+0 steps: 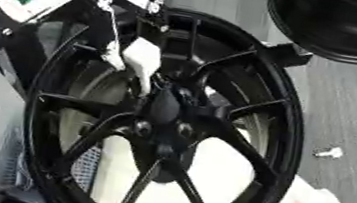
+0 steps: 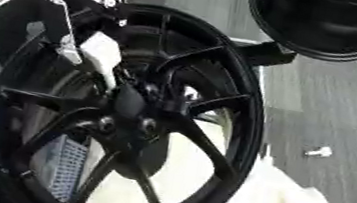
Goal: Pull the pin out of the wheel hub.
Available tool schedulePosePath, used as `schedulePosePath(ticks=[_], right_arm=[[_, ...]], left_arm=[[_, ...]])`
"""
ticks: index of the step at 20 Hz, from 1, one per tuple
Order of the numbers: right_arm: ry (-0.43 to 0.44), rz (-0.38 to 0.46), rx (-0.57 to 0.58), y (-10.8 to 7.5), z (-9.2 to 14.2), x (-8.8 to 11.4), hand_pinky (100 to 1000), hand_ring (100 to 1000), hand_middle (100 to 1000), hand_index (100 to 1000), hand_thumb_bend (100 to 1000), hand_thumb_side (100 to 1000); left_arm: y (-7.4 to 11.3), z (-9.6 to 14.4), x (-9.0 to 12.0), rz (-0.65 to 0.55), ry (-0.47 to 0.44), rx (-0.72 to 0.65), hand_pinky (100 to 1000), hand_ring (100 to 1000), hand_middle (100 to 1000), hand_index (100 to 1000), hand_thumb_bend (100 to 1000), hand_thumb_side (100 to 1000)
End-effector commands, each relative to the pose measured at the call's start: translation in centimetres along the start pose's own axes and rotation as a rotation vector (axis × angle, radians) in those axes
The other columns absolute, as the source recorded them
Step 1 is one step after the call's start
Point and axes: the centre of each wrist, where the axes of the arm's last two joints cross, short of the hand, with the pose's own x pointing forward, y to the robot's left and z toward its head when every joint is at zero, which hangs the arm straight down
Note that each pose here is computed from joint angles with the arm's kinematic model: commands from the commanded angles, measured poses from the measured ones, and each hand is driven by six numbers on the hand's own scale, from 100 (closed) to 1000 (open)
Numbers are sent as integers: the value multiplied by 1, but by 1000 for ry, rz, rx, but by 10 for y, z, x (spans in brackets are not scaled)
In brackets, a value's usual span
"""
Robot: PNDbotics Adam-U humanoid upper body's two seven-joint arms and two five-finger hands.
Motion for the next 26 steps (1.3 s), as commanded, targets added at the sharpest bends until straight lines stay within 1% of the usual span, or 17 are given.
schedulePosePath(ticks=[1,4,8,14,17,20,23,26], right_arm=[[10,23,-34,-12,1,-1,879,817,735,797,100,623],[13,26,-35,-12,1,-2,879,818,736,798,100,623],[14,30,-37,-12,1,-2,879,818,736,798,100,624],[17,32,-42,-13,2,-3,879,818,736,798,100,624],[20,34,-44,-13,2,-4,879,817,735,797,100,623],[19,34,-44,-13,2,-4,879,818,737,799,100,625],[28,42,-47,-14,4,-6,879,818,736,798,100,623],[47,52,-52,-15,7,-10,879,818,736,798,100,621]], left_arm=[[14,13,4,-7,32,41,643,540,377,509,526,100],[20,22,6,-13,63,65,641,534,361,493,560,100],[31,40,9,-30,96,117,642,531,346,477,582,100],[51,79,16,-61,128,232,647,529,334,465,608,100],[57,98,19,-65,140,301,644,523,323,454,617,100],[58,113,18,-63,153,350,643,521,320,453,626,100],[60,143,11,-28,183,451,646,522,317,453,623,100],[58,178,-4,30,268,552,656,529,322,462,602,100]])
